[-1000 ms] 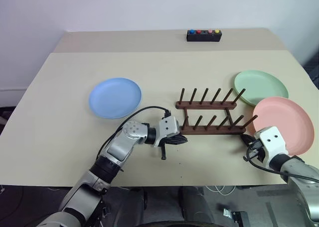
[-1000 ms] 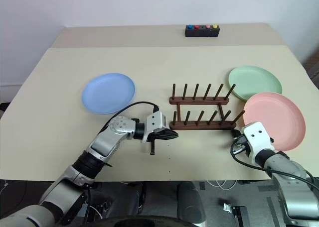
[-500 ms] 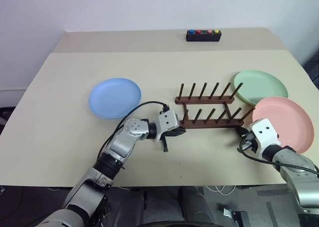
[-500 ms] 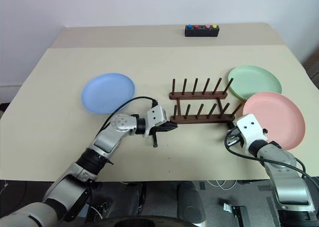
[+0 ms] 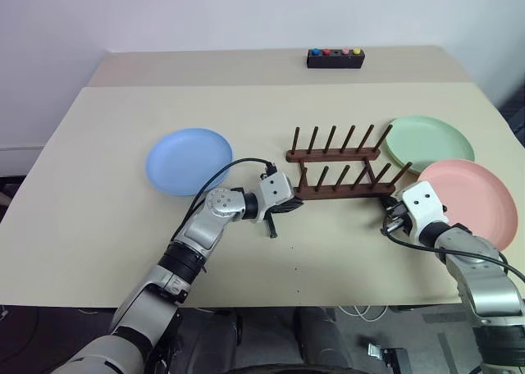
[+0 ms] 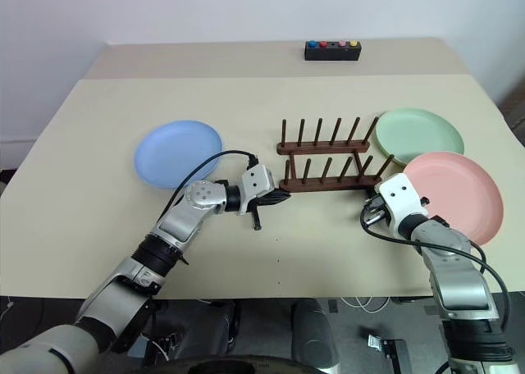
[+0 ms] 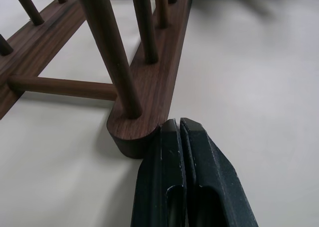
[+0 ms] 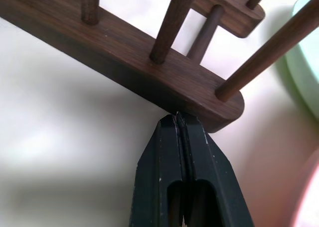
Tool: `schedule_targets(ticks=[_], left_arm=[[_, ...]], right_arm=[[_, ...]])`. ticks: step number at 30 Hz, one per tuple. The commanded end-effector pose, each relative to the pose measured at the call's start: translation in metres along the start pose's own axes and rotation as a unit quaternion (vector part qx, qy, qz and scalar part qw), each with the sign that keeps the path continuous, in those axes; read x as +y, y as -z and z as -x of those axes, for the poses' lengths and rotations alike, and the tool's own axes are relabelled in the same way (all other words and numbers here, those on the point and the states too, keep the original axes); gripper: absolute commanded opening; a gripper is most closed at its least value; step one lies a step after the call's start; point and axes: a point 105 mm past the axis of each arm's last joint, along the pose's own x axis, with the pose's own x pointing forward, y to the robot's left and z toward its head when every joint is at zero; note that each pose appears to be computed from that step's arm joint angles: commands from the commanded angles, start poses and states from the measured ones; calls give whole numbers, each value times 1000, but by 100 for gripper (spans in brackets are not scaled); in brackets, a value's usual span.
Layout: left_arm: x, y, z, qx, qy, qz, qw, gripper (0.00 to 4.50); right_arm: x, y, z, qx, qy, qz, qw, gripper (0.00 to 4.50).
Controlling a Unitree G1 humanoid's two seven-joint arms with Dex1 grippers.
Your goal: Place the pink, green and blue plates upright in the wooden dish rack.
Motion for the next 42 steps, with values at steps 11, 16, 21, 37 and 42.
schedule_targets(ticks=[11, 16, 21, 37, 42], left_arm=[[18, 0, 4, 1, -39, -12, 999, 6], [18, 0, 4, 0, -40, -13, 999, 6], [11, -4, 6, -12, -23, -8, 1000, 6], [-32, -29, 53, -107, 54, 69, 990, 0], [-43, -40, 50, -133, 91, 57, 985, 0]], right_arm=[[-2, -13, -5, -30, 9, 12, 999, 0], [-1, -15, -4, -33, 5, 15, 999, 0], [8, -25, 5, -48, -22, 24, 998, 0], [-9, -53, 91, -39, 6, 3, 999, 391], [-12, -24, 87, 25, 48, -9, 998, 444]])
